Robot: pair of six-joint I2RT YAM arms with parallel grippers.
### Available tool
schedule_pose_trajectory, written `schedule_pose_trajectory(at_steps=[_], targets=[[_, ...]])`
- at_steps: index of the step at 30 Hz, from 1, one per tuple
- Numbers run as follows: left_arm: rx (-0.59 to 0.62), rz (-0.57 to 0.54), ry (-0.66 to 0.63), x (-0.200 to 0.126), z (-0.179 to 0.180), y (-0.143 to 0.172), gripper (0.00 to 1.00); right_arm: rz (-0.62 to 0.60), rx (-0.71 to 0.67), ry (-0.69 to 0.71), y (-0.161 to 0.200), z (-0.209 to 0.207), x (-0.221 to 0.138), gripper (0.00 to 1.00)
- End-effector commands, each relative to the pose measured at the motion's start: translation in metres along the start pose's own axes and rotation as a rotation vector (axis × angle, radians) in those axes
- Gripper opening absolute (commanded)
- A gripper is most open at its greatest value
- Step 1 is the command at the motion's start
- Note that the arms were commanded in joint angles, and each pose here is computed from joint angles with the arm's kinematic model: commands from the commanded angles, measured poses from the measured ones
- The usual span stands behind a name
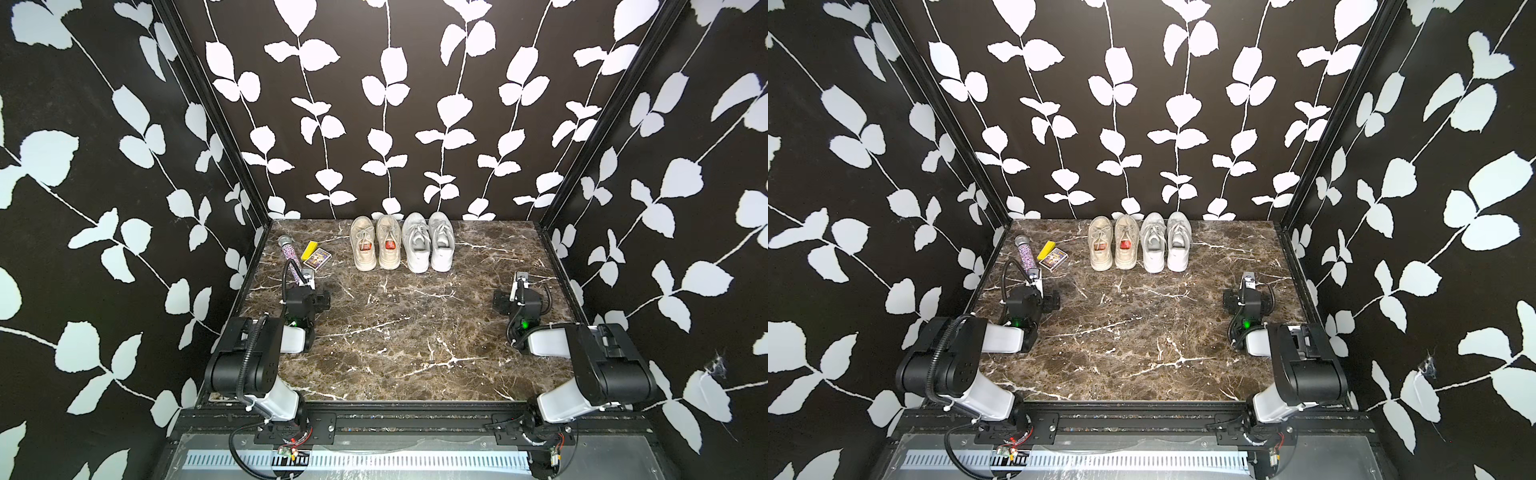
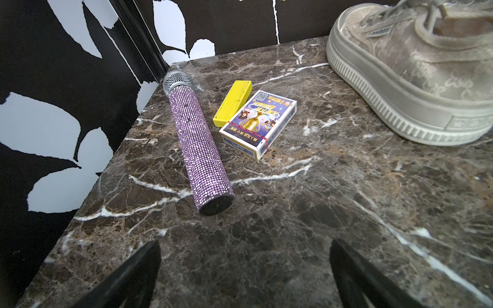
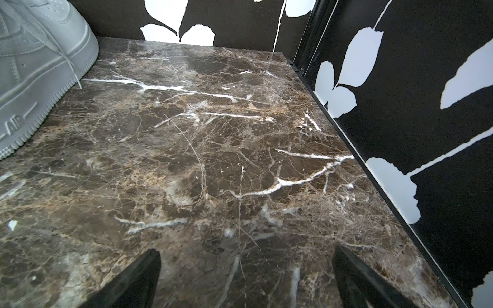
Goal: Remove the insole from the shoe
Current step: Move the shoe to the center of the board.
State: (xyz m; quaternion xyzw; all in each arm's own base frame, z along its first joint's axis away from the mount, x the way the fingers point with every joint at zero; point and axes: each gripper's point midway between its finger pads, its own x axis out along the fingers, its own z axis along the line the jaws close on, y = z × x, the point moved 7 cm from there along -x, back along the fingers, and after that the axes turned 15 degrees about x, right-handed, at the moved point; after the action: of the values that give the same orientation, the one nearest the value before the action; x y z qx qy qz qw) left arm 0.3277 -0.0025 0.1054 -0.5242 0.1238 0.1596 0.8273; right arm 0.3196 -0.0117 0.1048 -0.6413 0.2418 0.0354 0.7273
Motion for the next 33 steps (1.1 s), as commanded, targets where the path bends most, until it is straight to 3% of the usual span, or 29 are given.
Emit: schedule_pose_trajectory(at_steps=[1, 12, 17, 21, 24, 27, 33], targets=[[-0.02, -0.045, -0.019, 0.0, 0.007, -0.014, 0.99, -0.061, 0.023, -0.01, -0.015, 0.002, 0.0, 0.99], [-0.008, -0.095, -0.004, -0.007, 0.005, -0.017, 1.0, -0.065, 0.02, -0.014, -0.015, 0.003, 0.0, 0.99], [0.077, -0.14, 0.022, -0.029, -0.001, -0.04, 1.0, -0.045, -0.021, -0.093, -0.028, 0.01, -0.014, 0.99], [0.155, -0.218, 0.025, -0.057, -0.012, -0.067, 1.0, -0.124, -0.008, -0.145, -0.052, 0.013, -0.041, 0.99], [0.087, -0.271, 0.047, -0.077, -0.01, -0.09, 1.0, -0.16, 0.02, -0.247, -0.069, 0.021, -0.066, 0.99], [-0.064, -0.301, 0.049, -0.094, 0.001, -0.11, 1.0, -0.203, 0.093, -0.323, -0.093, 0.026, -0.09, 0.99], [-0.339, -0.176, 0.005, -0.112, 0.027, -0.129, 1.0, -0.248, 0.466, -0.2, -0.123, -0.004, -0.132, 0.99]])
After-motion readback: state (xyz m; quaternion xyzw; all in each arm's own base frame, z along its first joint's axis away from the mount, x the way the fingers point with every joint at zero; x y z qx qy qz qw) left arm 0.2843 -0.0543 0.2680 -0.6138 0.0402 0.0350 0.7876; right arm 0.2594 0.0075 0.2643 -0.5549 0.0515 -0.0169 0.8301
